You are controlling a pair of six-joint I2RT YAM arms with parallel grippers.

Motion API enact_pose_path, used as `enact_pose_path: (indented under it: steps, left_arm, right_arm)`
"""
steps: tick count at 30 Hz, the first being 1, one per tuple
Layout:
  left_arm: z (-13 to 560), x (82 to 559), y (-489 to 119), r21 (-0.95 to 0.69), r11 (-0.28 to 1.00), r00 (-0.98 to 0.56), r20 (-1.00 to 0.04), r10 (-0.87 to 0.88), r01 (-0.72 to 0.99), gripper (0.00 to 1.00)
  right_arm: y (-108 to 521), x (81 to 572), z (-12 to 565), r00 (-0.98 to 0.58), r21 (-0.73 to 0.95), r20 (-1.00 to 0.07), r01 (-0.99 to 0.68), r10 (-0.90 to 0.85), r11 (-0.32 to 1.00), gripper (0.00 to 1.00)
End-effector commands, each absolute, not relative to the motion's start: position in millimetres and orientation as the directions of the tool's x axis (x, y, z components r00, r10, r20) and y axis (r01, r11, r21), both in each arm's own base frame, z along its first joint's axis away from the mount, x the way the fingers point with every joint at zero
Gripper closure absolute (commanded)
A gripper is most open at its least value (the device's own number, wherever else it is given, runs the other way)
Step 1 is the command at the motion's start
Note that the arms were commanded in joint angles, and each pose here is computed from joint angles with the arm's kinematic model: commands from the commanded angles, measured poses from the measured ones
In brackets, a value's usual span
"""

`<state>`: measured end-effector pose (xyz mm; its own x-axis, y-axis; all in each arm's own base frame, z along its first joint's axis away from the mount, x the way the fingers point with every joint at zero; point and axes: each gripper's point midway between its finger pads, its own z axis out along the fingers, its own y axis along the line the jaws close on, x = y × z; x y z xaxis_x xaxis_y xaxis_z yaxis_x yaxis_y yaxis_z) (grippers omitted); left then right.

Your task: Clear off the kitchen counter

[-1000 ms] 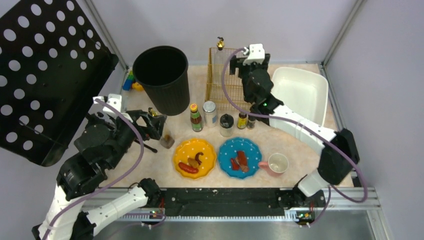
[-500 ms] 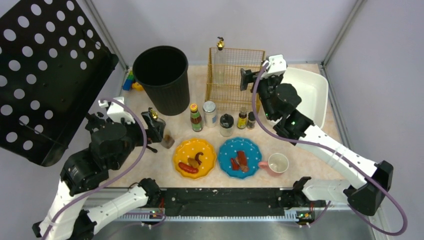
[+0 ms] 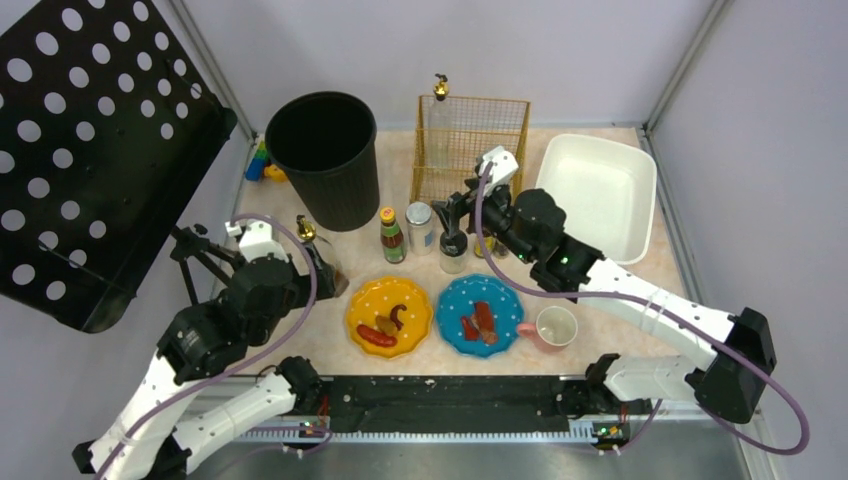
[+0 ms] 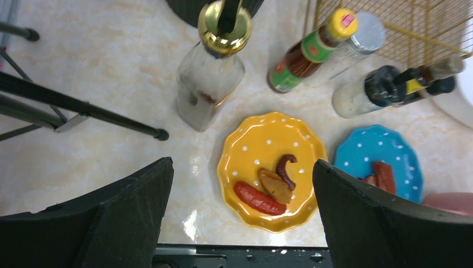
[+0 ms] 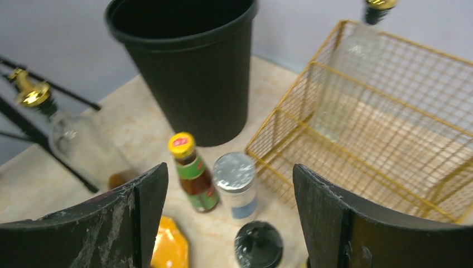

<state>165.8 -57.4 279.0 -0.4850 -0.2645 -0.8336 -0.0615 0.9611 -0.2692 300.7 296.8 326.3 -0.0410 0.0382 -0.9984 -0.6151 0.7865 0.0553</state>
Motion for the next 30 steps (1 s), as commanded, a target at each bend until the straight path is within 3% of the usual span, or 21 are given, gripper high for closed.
enact_pose_path:
  steps: [1, 17, 30]
  left_arm:
    - [268, 177, -56, -0.305, 0.946, -0.428, -0.844, -0.323, -0.112, 0.01]
    - [266, 227, -49, -0.283, 0.942, -0.121, -0.944, -0.307, -0.182, 0.02]
    - [258, 256, -46, -0.234, 0.921, -0.016, -0.968, -0.251, -0.312, 0.08]
  right_arm:
    - [324, 276, 348, -0.012, 0.102, -0.991, -0.72, 0.135, 0.687, 0.2]
    - [335, 232, 325, -0.079, 0.176, -0.978, -0.806, 0.192, 0.566, 0.21]
    - [320, 211, 320, -0.091, 0.208, -0.966, -0.827, 0.241, 0.522, 0.22]
